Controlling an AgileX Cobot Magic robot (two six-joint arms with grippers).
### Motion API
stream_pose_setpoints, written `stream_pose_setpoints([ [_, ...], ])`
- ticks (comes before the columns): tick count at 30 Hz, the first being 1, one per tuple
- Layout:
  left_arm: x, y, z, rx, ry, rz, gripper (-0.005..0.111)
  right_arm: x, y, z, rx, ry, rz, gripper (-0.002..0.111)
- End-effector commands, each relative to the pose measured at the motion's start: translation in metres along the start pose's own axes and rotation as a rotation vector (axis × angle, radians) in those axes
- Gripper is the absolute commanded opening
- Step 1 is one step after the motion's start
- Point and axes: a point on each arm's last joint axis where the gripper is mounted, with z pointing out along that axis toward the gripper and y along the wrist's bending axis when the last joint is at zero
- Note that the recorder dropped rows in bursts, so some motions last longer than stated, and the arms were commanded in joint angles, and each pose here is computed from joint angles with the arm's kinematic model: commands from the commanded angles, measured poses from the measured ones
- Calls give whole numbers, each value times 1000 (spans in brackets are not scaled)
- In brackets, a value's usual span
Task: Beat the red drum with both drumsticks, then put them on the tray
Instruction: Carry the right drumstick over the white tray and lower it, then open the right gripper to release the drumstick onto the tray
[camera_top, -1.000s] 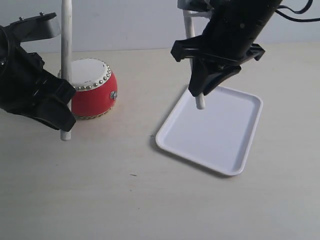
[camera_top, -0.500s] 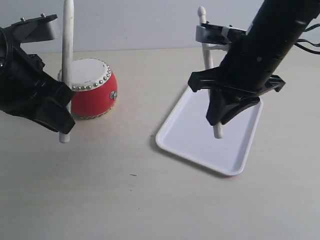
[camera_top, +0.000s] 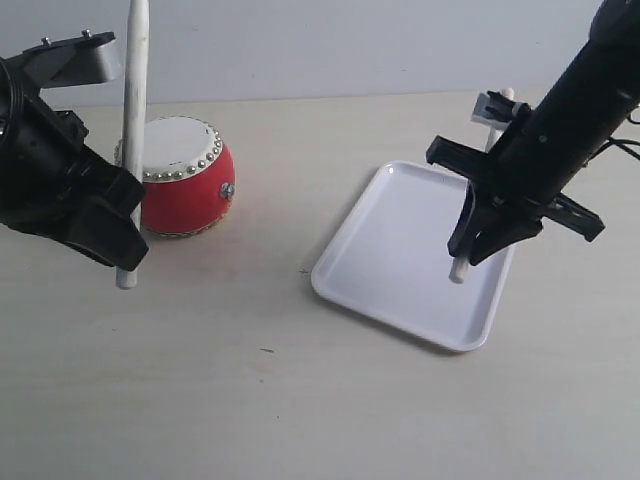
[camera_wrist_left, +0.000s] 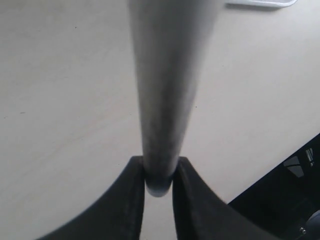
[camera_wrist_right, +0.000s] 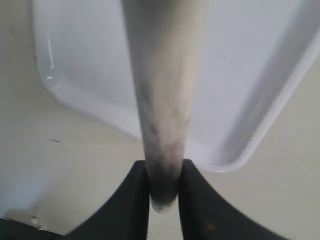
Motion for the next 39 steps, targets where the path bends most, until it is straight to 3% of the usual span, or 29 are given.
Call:
stream_pose_setpoints([
  [1,1,-3,0,15,-7,-29,0,-5,-8,13,14,56,105,0],
  [14,1,-4,2,38,-12,-47,0,-15,-19,43,20,134,180,0],
  [22,17,2,23,33,47,-76,0,-19,-26,56,51,161,190,0],
  [36,19,3,25,32,52,-80,0,-23,-29,57,72,121,184,0],
  [39,19,3,25,32,52,-80,0,-23,-29,57,76,121,181,5],
])
